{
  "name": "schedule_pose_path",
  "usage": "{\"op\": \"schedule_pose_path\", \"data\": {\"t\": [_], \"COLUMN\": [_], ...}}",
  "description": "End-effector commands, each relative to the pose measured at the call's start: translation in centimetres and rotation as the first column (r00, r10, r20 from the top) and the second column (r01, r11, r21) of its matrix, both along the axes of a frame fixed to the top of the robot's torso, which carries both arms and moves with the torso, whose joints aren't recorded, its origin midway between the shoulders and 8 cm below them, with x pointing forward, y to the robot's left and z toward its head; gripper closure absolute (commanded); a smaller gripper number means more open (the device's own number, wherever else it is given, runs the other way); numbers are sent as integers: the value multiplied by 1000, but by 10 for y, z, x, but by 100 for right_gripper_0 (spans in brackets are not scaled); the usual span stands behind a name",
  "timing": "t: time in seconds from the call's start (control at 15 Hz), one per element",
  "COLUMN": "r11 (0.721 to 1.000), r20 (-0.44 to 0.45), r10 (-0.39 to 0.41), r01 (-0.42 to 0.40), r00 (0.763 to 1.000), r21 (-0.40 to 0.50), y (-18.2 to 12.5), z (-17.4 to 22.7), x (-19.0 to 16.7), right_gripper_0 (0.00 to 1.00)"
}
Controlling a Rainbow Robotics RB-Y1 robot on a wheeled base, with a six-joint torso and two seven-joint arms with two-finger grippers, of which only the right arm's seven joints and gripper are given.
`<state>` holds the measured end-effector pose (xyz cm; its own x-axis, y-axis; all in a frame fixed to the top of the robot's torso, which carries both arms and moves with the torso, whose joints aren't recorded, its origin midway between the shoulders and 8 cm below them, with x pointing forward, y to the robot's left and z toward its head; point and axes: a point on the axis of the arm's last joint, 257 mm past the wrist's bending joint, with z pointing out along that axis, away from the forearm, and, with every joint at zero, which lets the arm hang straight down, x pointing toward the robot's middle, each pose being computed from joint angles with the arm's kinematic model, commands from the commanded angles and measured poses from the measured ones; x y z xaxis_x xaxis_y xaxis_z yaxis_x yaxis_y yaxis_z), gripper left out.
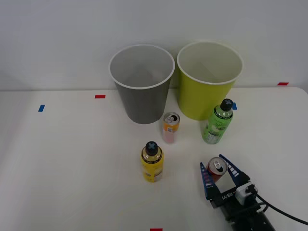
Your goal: Put cans in the gray bin, plastic bottles in the light green bin
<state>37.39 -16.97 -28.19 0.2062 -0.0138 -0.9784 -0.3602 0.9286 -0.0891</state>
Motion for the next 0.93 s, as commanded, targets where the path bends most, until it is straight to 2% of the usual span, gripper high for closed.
{"op": "schedule_pose_path", "data": {"t": [0.07,0.67,0.93], "r11": [1000,1000,991], "r20": [8,7,18], "r10": [-2,-19,-34], "r01": [2,19,31], "r00": [1000,1000,999], "r21": [-3,21,129], "y": [0,-7,-37], "z": [3,8,52], "x": [1,-4,-31], "right_gripper_0": [100,100,100]}}
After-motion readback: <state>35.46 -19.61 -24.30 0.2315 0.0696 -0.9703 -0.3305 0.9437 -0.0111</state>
